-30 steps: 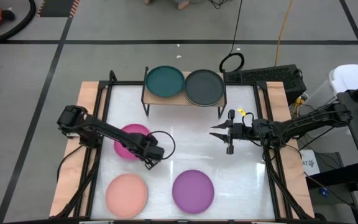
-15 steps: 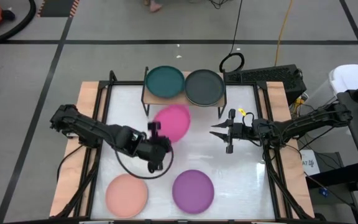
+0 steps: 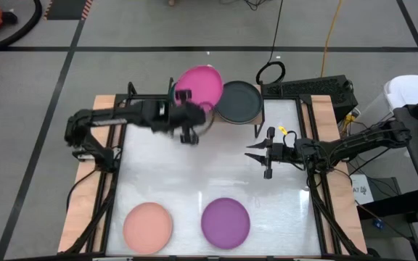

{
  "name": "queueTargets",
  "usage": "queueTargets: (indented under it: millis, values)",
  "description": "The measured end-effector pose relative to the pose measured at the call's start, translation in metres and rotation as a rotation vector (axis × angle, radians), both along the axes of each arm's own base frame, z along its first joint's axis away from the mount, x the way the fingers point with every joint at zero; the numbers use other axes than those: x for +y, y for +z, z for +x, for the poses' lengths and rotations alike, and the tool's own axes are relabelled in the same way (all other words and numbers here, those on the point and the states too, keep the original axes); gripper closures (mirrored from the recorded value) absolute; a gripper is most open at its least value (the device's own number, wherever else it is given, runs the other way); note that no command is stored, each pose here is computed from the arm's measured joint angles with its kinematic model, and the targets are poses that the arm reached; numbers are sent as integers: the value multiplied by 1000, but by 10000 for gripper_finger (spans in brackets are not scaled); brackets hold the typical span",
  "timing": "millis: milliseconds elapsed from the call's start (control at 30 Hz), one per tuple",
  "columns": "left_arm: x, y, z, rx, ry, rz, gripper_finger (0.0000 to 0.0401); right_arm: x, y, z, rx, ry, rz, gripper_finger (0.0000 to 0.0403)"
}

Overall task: Place and stack plates onto a shelf
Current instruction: Stack the pink plate on top of the green plate on the shelf

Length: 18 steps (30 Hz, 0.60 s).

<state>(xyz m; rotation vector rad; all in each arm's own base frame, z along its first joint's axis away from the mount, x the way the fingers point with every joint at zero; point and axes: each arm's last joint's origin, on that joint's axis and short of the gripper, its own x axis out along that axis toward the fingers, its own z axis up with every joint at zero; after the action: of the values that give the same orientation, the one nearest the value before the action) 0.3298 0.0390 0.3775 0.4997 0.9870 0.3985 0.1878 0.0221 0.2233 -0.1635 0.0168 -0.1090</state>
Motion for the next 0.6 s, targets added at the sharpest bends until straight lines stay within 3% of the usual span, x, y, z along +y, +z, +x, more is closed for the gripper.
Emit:
queueTargets:
  millis: [133, 233, 600]
  values:
    - [35, -1, -5, -17, 27, -110, 389, 0, 0, 0, 1, 0, -5, 303]
    - [49, -3, -8, -16, 60, -131, 380, 0, 0, 0, 2, 0, -8, 303]
    - [55, -19, -10, -5, 84, -233, 371, 0, 0, 0, 1, -1, -5, 303]
